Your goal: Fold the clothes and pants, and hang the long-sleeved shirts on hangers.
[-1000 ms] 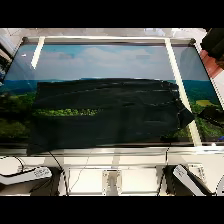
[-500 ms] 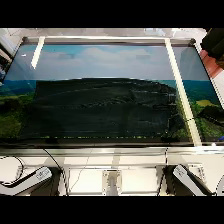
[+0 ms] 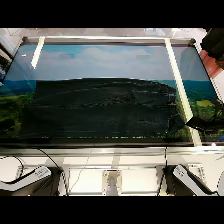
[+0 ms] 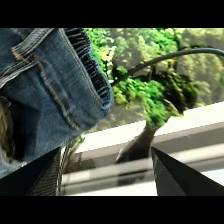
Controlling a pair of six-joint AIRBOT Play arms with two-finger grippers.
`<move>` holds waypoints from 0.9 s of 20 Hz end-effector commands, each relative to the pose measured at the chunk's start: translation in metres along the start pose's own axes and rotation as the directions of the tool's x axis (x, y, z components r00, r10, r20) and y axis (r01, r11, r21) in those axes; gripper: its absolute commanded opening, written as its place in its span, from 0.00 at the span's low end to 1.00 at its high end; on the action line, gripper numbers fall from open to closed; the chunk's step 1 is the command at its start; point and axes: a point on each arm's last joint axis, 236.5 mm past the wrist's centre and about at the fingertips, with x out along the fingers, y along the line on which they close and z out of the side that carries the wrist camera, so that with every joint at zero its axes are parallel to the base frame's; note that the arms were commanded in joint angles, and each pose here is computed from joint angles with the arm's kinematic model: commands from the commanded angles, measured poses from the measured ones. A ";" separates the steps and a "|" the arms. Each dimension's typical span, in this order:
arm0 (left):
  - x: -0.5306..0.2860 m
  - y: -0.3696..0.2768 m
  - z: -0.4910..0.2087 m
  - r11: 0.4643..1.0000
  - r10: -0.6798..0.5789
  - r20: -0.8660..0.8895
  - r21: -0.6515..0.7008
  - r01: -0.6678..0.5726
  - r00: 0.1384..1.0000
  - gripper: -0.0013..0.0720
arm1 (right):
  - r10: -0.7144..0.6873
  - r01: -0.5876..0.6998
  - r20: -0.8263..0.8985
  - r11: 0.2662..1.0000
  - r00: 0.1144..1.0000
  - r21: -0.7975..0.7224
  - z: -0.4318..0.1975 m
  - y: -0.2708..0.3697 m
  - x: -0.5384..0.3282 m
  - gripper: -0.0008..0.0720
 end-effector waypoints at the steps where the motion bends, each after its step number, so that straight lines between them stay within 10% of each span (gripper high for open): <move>1: 0.002 0.011 -0.039 0.996 -0.076 -0.096 -0.053 0.071 0.992 0.40 | 0.050 -0.050 -0.001 0.998 0.999 0.046 0.001 0.004 0.022 0.88; 18: 0.002 0.009 -0.048 0.993 -0.104 -0.118 -0.069 0.096 0.988 0.40 | 0.227 -0.222 -0.004 0.956 0.974 0.190 0.014 0.027 0.066 0.75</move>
